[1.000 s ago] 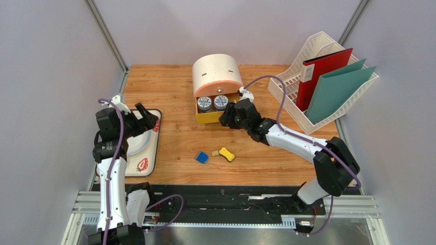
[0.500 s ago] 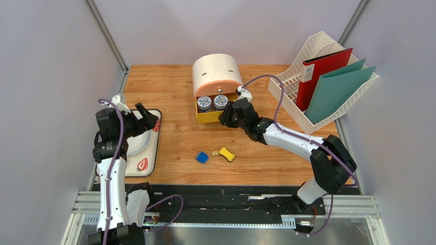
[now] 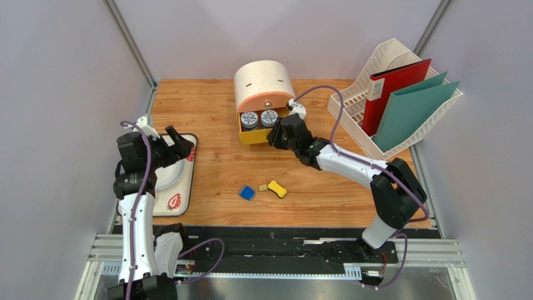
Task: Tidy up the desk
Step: Close the drawer in the storage box.
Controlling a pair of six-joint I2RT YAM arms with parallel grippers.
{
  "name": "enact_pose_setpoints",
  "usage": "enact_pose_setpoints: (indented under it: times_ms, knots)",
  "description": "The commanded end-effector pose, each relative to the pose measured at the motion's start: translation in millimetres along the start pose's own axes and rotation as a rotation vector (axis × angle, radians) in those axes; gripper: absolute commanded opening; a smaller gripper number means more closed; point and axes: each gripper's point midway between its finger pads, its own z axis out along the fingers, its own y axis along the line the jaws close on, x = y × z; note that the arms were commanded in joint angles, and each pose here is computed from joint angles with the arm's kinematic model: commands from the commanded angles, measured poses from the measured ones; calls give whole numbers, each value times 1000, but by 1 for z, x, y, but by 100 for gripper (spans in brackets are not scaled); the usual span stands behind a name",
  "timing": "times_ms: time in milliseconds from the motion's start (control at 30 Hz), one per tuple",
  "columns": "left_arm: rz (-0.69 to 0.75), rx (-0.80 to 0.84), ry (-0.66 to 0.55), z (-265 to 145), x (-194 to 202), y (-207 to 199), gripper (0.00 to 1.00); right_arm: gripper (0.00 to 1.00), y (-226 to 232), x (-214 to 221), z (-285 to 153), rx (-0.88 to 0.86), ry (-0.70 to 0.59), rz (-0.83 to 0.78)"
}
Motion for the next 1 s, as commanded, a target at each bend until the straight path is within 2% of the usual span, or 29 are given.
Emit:
enact_pose_setpoints:
  times_ms: [0,33,133,167,233,267,333,367,467,700,733,967]
  knots:
    - [24,115,-38,0,-9,-19,99,30,14,-45,6,-30,-145,21]
    - [29,138,-64,3,-17,-23,99,26,15,-44,7,-34,-142,23]
    - [43,199,-64,8,-31,-42,99,25,14,-42,6,-36,-134,21]
    - [85,252,-71,5,-40,-66,99,24,14,-42,6,-37,-135,22]
    - [116,284,-84,13,-53,-85,99,23,12,-40,6,-33,-136,18]
    - [153,337,-97,11,-62,-110,99,23,12,-41,5,-33,-138,20]
    - [159,334,-117,29,-78,-120,99,23,11,-39,6,-30,-135,21]
    - [185,396,-122,27,-85,-146,99,23,11,-39,5,-30,-135,21]
    - [178,443,-110,52,-99,-174,99,24,10,-38,5,-32,-135,20]
    - [106,450,-105,123,-118,-199,99,24,9,-37,7,-32,-129,11]
    - [105,434,-71,142,-109,-198,99,24,9,-37,8,-30,-128,10]
    - [98,403,-46,192,-115,-209,99,24,6,-34,10,-20,-123,8]
